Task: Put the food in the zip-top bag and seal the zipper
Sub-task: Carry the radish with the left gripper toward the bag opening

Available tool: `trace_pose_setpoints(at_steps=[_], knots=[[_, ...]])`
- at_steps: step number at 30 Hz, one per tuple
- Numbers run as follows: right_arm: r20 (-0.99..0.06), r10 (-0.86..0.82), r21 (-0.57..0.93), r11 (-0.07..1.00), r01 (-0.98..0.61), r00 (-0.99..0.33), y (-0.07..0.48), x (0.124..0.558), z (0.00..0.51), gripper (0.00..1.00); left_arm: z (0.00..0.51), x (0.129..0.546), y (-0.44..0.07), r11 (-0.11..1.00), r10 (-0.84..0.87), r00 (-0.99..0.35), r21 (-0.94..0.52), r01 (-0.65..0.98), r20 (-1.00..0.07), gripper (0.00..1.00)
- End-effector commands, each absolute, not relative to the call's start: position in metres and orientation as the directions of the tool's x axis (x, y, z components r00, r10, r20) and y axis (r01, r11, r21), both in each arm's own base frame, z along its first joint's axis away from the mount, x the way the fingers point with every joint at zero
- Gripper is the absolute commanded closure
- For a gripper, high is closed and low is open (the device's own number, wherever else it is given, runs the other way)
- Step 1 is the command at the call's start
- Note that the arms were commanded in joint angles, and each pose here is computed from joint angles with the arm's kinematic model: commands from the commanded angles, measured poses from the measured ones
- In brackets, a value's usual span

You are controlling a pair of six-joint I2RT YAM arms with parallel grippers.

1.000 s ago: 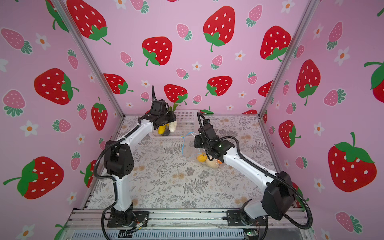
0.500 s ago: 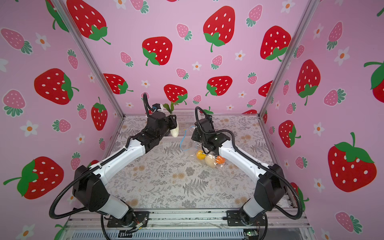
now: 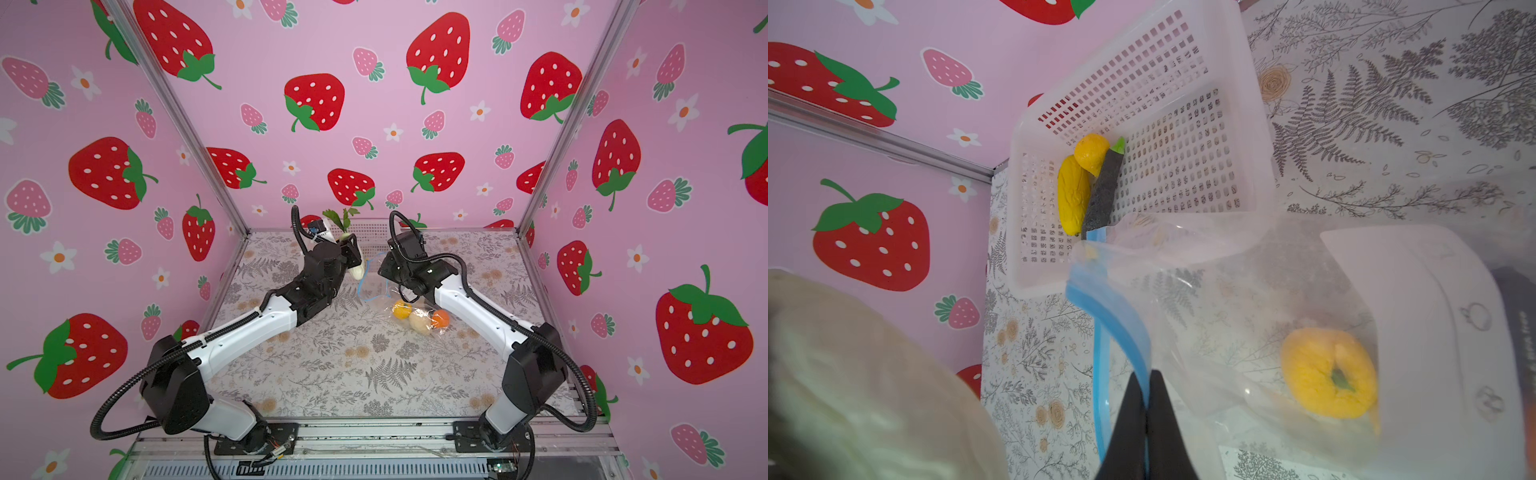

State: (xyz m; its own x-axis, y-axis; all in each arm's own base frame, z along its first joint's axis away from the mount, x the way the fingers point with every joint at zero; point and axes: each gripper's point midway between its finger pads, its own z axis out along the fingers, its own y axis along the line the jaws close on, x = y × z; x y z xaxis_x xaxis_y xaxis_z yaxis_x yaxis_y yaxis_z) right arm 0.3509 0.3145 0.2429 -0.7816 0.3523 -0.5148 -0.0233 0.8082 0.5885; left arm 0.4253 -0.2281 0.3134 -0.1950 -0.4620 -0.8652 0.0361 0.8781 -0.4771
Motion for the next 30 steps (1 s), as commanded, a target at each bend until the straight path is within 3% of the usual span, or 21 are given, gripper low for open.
trace_pose_setpoints(at_steps=[1, 30], knots=[[-0.472, 0.4, 0.66, 0.751, -0.014, -0.785, 0.317, 0.345, 0.265, 1.0, 0.324, 0.429, -0.226, 0.854, -0.515, -0.11, -0.52, 0.022, -0.85, 0.72], [-0.446, 0.457, 0.748, 0.663, -0.039, -0.769, 0.315, 0.363, 0.302, 0.99, 0.276, 0.436, -0.264, 0.905, -0.426, -0.078, -0.426, -0.009, -0.902, 0.68]])
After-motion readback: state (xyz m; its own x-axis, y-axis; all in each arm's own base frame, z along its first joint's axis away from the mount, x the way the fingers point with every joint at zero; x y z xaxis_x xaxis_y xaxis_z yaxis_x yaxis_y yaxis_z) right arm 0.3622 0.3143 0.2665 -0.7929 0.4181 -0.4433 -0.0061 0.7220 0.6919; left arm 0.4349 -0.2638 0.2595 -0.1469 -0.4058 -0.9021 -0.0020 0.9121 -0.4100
